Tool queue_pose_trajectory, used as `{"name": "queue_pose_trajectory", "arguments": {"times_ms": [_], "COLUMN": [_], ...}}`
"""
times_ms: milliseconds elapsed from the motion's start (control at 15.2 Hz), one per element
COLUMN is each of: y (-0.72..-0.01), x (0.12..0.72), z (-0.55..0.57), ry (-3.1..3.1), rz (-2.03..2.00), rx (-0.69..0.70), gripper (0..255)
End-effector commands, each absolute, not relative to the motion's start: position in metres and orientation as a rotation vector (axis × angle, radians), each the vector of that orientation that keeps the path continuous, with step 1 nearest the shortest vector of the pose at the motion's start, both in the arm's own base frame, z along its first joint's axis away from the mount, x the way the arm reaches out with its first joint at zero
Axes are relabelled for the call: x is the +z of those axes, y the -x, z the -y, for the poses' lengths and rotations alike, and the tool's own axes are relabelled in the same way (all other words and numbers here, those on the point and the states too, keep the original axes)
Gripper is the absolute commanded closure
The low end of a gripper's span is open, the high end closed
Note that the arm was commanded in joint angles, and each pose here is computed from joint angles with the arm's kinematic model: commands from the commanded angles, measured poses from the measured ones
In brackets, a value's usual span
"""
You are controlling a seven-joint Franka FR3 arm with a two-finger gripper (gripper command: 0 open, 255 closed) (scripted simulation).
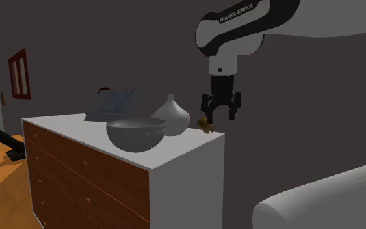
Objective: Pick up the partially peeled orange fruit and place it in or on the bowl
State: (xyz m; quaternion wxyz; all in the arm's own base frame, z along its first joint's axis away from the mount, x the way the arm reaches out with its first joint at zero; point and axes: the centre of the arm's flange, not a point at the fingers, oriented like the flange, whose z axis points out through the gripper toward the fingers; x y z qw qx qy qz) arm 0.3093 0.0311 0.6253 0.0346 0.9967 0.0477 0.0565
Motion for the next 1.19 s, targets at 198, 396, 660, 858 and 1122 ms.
{"name": "queue_pose_trajectory", "arguments": {"times_ms": [198, 396, 660, 858, 1122], "y": [-0.351, -0.394, -0.450, -0.488, -0.489], "x": [0.629, 0.632, 0.635, 0.636, 0.615], "z": [-0.028, -0.026, -0.025, -0.024, -0.023], "ry": [-3.067, -3.069, -3.071, -3.072, -3.072], "rz": [-0.172, -0.198, -0.232, -0.255, -0.255], "rx": [0.144, 0.115, 0.076, 0.050, 0.050], "gripper": [0, 0, 0, 0, 0]}}
